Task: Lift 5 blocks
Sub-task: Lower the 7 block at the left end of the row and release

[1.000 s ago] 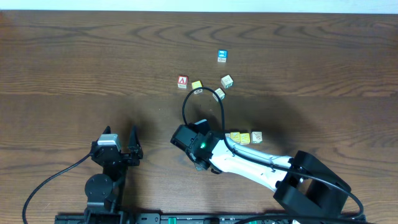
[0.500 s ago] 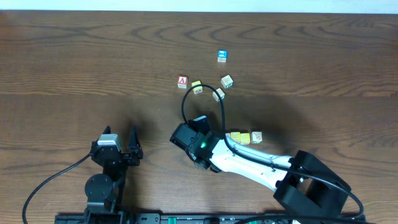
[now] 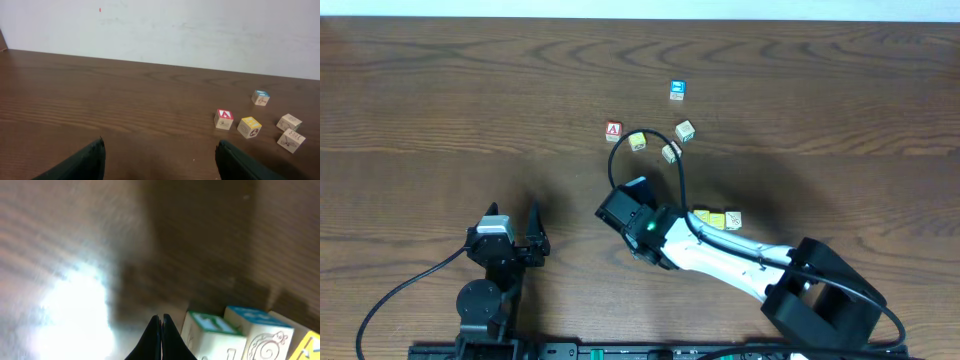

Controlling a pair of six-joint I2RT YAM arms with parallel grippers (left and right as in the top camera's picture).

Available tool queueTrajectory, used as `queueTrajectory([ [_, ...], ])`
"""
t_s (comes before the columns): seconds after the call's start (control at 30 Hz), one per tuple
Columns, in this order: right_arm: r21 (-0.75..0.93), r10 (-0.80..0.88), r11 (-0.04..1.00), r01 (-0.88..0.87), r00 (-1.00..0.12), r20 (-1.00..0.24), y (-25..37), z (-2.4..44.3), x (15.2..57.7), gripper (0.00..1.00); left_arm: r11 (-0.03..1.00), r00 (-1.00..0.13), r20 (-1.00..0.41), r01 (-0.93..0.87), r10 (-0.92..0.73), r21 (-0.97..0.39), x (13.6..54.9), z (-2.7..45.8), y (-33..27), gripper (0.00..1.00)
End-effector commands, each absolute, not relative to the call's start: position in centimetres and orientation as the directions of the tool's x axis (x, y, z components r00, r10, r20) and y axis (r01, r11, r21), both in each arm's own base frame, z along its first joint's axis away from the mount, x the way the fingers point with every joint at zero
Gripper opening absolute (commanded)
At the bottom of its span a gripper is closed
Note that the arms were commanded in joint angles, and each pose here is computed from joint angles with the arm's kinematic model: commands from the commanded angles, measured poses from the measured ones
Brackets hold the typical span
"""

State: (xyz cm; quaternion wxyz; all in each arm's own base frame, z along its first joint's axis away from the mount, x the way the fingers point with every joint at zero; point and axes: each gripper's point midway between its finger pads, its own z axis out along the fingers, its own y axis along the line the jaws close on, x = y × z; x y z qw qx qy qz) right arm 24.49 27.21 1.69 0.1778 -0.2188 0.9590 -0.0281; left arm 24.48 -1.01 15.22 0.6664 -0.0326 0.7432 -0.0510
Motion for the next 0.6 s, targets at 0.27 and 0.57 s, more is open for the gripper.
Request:
queueTrajectory([
  [0.27,-0.174,-0.390,0.915,-0.363,-0.907,-0.159,23.9,3.4,19.7,0.01,0.992,-0.157,-0.980,-0.011,-0.123,-0.123,24.4,13.6,-0.6,0.71],
  [0.57,-0.191,-0.387,0.913,-0.361,-0.914,-0.121,23.1,3.1,18.6,0.01,0.992,-0.157,-0.980,-0.011,-0.123,-0.122,24.4,13.6,-0.6,0.71],
])
